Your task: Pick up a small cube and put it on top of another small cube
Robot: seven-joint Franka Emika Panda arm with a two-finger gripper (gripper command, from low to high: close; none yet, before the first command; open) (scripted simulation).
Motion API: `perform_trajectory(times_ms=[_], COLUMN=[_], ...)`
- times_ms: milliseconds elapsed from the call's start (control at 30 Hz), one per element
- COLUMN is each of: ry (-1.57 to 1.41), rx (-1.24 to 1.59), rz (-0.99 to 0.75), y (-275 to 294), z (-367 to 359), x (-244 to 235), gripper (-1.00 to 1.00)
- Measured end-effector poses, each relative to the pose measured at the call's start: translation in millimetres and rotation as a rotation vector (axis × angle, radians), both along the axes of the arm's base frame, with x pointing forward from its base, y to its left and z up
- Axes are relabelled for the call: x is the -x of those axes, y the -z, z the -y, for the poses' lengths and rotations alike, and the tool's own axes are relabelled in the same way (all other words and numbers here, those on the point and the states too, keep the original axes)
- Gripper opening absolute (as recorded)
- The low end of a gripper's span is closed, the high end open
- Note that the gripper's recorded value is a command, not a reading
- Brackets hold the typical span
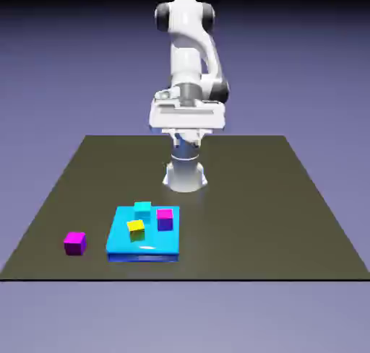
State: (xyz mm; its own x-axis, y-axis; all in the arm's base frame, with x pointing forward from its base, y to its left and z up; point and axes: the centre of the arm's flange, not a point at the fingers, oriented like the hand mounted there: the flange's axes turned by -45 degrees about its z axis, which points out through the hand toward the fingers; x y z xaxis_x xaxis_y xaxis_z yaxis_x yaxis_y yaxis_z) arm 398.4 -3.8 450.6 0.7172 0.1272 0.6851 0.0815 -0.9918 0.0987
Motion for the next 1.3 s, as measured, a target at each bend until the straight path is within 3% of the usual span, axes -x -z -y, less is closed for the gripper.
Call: perform_trajectory(times_ms=[467, 833, 1033, 1067, 1300], ry=[-0.533, -1.141, -1.178, -1.178, -1.176], rx=[0.633, 0.848, 0.85, 0.85, 0.851], rz=[-0.503, -0.947, -0.968, -0.968, -0.969], y=[126, 261, 333, 334, 275], z=[141, 274, 302, 302, 283], x=[-63, -32, -27, -27, -29], gripper=[0.0, 0.0, 0.0, -1.0, -1.0])
